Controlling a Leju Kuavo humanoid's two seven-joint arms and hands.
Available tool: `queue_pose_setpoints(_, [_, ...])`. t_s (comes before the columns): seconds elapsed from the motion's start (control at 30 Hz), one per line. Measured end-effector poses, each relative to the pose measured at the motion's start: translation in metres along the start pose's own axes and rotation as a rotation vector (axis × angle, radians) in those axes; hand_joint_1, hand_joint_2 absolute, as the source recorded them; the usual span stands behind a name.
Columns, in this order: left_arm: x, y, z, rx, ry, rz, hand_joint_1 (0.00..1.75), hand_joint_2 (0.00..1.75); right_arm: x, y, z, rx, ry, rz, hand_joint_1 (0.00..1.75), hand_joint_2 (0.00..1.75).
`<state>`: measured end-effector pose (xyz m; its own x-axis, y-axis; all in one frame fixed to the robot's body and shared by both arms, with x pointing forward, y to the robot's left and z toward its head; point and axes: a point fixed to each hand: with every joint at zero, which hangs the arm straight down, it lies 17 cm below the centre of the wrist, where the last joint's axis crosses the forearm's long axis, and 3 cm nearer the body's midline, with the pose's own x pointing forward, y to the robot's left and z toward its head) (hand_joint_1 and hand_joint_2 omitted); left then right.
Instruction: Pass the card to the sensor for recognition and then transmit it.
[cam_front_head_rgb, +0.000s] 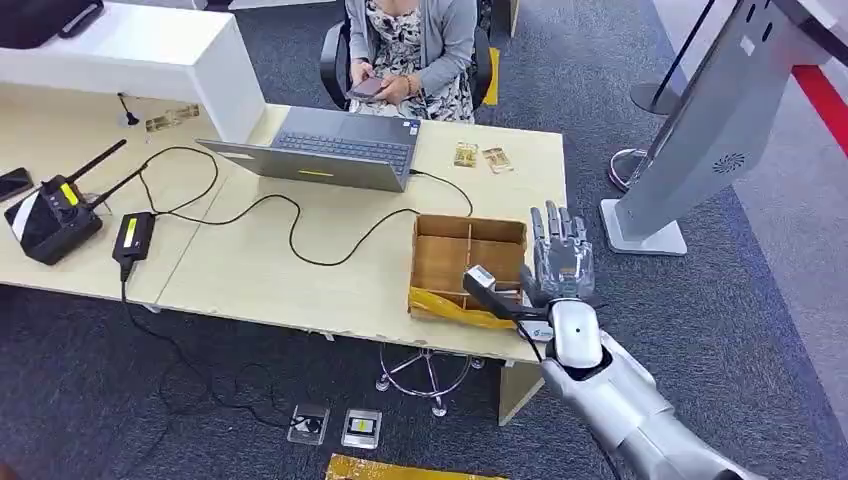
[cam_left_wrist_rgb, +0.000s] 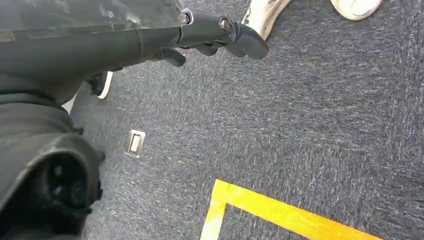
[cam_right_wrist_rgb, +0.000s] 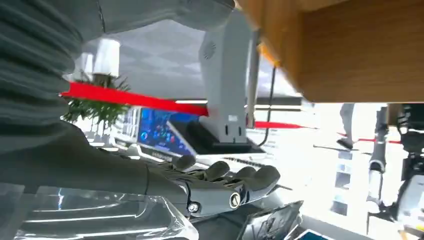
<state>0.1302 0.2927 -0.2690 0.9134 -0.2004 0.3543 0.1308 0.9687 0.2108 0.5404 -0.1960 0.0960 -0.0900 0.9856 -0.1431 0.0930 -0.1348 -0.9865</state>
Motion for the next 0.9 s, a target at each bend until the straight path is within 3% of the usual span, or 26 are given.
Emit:
queue_pose_setpoints(0.43, [0.0,0.006,-0.001,0.01,-0.002,0.003,0.0,0.0,-0.065,-0.082,-0.034,-0.135,0.04,0.117,0.0,1.75])
queue_pose_setpoints(0.7, [0.0,0.007,-0.001,0.019,0.001,0.022,0.0,0.0,-0.047,-0.106,-0.035,-0.181,-0.025,0.02,0.0,1.75])
queue_pose_setpoints(0.9, [0.0,0.008,-0.001,0.021,0.003,0.032,0.0,0.0,-0.014,-0.102,-0.015,-0.147,-0.09,-0.088,0.0,1.75])
